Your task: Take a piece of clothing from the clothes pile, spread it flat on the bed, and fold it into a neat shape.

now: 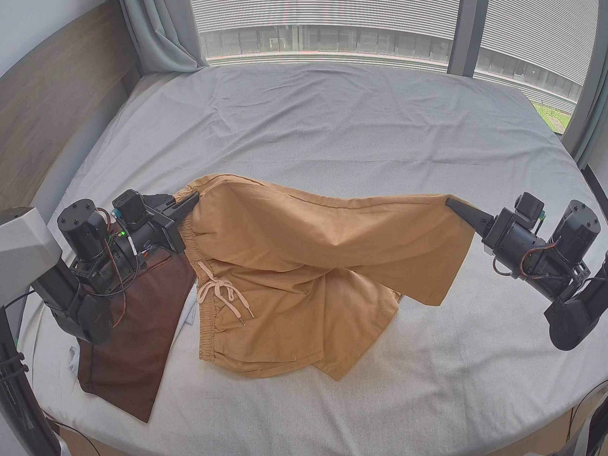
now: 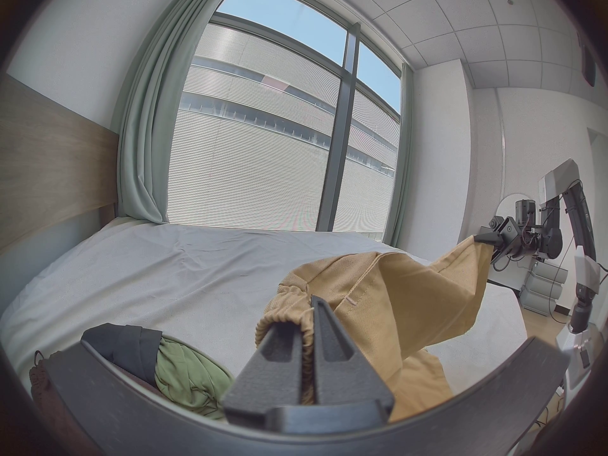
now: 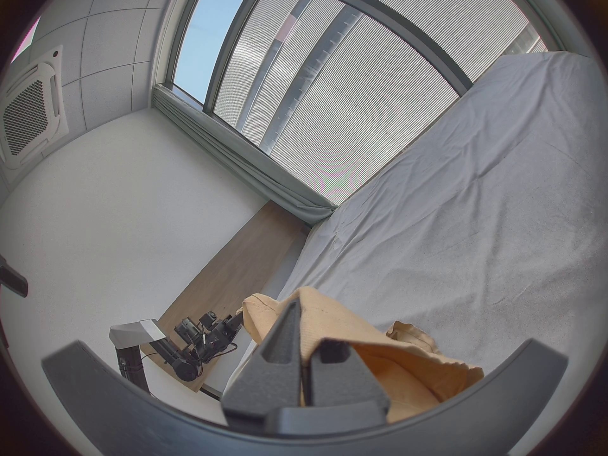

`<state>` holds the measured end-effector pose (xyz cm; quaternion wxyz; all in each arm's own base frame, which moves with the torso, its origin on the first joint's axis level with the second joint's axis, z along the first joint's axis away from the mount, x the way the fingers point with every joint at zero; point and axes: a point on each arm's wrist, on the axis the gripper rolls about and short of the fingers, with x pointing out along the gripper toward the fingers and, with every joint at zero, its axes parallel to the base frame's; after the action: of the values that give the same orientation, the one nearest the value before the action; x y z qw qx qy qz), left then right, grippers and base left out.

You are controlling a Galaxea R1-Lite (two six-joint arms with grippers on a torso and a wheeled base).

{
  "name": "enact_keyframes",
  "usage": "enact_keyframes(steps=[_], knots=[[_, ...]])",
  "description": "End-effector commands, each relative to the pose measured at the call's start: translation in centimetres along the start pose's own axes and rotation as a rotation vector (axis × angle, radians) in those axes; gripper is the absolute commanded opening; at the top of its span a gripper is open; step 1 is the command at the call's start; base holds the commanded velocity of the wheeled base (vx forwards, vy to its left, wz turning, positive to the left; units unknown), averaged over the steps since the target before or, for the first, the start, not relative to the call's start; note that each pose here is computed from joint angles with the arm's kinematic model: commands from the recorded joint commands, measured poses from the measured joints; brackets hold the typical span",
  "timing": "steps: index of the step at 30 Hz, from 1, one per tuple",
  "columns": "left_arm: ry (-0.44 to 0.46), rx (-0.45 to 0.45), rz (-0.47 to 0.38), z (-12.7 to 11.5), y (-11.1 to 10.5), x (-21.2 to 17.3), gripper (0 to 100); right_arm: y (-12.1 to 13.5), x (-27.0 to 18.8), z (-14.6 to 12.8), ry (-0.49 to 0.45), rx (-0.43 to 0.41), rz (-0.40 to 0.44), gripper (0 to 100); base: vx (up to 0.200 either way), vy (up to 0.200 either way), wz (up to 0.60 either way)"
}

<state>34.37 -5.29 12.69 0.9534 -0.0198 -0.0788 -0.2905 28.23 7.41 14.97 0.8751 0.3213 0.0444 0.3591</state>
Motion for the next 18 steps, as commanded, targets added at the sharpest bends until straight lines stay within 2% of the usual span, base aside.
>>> enact_keyframes(steps=[1,18], knots=[[-0.002,0.002,0.005,0.0,0.2,-0.1,0,-0.3,-0.1,0.3,-0.012,-0.005,-0.008,0,0.0,0.0,0.0],[0.002,0.001,0.013,-0.1,0.6,-0.2,0,-1.4,-0.4,1.8,-0.06,-0.022,-0.039,0,0.0,0.0,0.0]])
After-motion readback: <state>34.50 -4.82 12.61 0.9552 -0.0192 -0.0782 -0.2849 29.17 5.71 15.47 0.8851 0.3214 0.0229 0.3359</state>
